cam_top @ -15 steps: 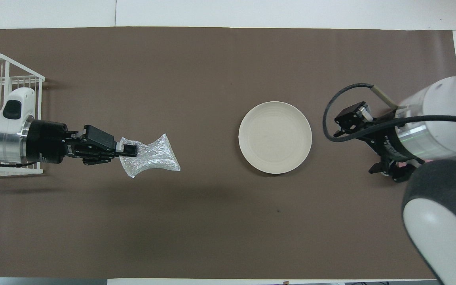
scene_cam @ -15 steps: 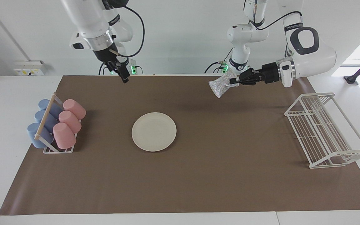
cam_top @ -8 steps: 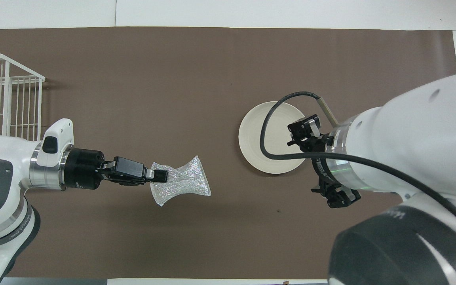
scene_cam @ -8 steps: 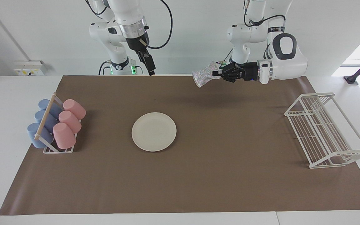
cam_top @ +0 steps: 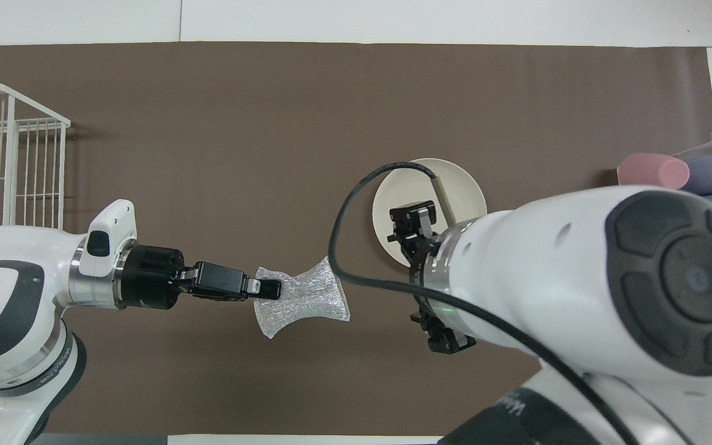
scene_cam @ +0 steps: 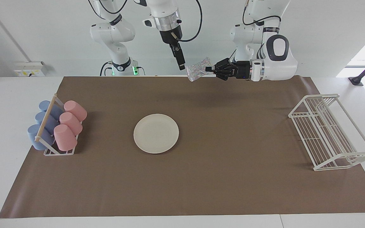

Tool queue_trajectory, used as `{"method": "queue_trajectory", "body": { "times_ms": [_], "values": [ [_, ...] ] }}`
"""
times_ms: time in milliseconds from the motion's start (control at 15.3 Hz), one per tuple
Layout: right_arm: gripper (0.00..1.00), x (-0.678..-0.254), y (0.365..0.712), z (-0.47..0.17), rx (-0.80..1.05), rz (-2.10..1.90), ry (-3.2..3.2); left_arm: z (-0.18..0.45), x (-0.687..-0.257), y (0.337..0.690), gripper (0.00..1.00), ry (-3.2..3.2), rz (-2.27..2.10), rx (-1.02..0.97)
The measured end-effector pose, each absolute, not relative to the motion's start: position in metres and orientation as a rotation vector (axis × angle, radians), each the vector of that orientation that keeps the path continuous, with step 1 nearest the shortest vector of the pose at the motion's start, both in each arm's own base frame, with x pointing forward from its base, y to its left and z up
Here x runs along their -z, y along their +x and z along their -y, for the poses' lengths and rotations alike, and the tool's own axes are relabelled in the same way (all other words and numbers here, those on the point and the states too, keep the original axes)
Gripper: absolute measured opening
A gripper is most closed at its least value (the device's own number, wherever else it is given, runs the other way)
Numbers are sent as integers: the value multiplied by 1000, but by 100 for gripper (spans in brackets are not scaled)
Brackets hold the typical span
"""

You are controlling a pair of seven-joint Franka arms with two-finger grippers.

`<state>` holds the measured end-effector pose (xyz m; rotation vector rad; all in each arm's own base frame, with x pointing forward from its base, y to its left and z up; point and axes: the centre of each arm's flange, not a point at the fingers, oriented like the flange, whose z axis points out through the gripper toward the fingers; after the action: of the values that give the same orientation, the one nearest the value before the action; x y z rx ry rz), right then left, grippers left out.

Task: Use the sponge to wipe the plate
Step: 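Grasp the scrubber with the right gripper from the left gripper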

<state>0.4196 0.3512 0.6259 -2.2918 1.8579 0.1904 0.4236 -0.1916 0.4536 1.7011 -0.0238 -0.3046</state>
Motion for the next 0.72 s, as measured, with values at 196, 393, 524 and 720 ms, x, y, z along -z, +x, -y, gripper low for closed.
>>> {"method": "queue_trajectory", "body": {
  "times_ms": [196, 393, 524, 720],
  "values": [
    [100, -612, 399, -377, -194, -1869, -2270, 191, -455, 424, 5, 1699, 25, 299],
    [100, -602, 391, -392, -180, -1855, -2227, 191, -456, 423, 5, 1698, 26, 299],
    [100, -598, 394, -392, -175, -1853, -2212, 191, -456, 423, 5, 1696, 28, 301],
    [100, -588, 395, -394, -165, -1843, -2191, 191, -457, 422, 5, 1692, 33, 306]
  ]
}}
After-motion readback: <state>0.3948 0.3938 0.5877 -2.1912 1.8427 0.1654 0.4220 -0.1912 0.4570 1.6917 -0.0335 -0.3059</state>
